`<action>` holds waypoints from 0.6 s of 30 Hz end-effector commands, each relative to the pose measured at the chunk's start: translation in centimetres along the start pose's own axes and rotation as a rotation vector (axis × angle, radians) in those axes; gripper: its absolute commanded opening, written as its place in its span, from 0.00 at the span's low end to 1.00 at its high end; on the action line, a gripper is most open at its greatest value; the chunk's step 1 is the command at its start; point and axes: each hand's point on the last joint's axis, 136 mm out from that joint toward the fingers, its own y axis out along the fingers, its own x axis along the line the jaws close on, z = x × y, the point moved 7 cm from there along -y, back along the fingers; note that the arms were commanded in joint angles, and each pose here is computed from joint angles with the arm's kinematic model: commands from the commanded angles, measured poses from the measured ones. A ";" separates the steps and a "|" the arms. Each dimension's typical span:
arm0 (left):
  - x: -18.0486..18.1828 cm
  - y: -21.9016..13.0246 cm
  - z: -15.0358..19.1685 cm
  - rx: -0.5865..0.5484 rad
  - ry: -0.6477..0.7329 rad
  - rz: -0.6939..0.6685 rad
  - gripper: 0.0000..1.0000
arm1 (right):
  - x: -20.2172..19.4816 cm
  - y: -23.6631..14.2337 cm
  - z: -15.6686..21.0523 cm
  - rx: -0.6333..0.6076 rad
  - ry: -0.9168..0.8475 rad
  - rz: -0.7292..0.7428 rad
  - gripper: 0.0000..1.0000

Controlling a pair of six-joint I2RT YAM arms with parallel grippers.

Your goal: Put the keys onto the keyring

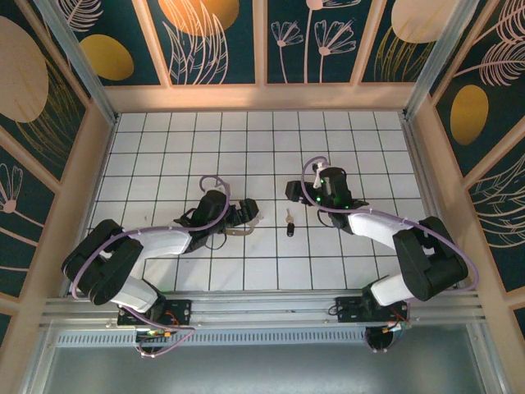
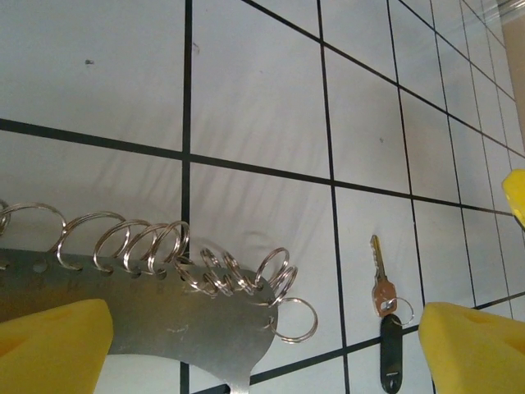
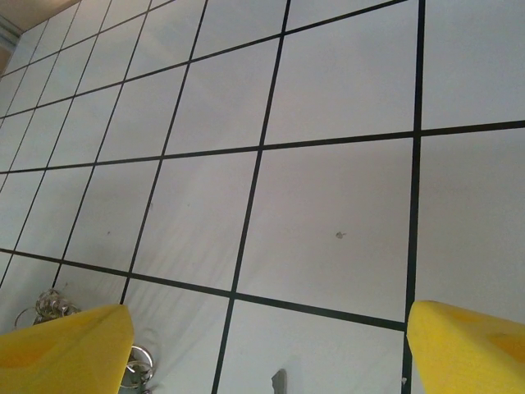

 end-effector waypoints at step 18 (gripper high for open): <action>0.7 2.6 -0.1 0.019 0.118 -0.106 0.97 | 2.8 0.0 1.6 0.044 -0.055 -0.185 0.83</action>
